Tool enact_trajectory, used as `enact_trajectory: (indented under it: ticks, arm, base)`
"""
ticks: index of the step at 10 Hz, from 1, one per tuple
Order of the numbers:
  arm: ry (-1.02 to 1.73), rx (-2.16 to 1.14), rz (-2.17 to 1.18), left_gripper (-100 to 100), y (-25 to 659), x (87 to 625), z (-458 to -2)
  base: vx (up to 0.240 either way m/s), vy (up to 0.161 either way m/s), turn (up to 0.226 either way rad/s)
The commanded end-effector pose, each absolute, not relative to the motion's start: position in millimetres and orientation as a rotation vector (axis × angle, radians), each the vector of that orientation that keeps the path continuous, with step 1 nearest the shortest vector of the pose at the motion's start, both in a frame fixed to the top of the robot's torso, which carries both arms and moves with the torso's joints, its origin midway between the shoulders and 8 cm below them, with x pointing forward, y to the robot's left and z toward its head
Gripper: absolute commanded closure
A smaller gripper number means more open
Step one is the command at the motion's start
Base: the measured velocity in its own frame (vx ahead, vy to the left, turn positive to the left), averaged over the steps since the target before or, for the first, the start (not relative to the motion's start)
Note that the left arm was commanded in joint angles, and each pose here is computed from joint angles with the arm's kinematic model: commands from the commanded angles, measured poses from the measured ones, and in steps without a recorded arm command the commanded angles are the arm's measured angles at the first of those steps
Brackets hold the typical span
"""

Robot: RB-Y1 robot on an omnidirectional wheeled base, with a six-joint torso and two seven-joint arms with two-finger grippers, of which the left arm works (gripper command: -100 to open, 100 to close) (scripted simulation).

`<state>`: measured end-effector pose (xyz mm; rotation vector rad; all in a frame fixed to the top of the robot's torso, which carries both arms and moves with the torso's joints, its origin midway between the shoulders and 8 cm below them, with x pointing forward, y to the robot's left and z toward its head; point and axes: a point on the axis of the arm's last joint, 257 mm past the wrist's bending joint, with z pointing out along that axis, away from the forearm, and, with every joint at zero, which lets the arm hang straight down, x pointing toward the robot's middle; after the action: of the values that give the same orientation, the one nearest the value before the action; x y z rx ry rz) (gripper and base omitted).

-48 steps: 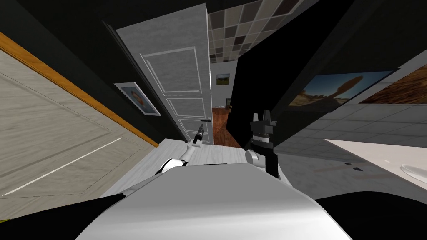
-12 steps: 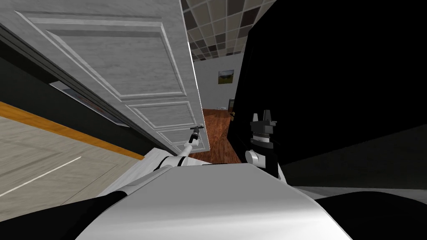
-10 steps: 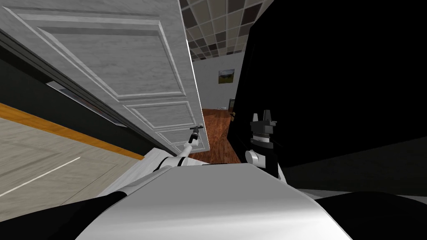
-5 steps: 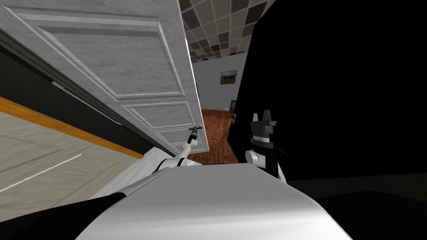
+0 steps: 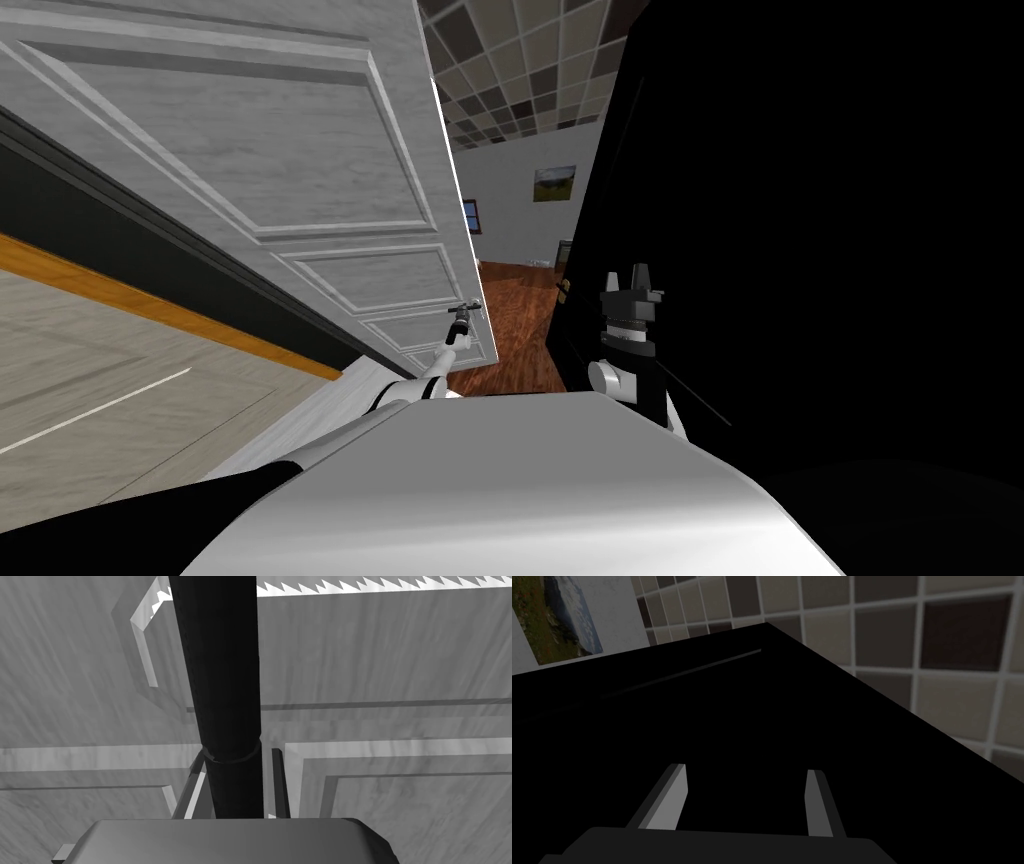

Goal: Push the door open

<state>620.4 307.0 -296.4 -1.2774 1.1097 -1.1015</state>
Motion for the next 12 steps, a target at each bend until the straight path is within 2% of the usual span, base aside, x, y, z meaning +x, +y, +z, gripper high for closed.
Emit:
enact_trajectory:
  ticks: [1,4,8,12]
  arm:
    - [1.093,-1.278,-1.092,100,317.3,620.6,-292.4]
    - [1.088,-1.290,-1.078,100,323.9,617.2,-297.4]
    - [1.068,-1.284,-1.063,100,326.8,619.1,-292.4]
    - [1.046,-1.281,-1.040,100,325.7,621.1,-288.4]
  base:
    - [0.155,-0.132,0.077]
    - [0.136,-0.069,0.057]
    - [0.186,0.019,0.084]
    - [0.233,0.023,0.144]
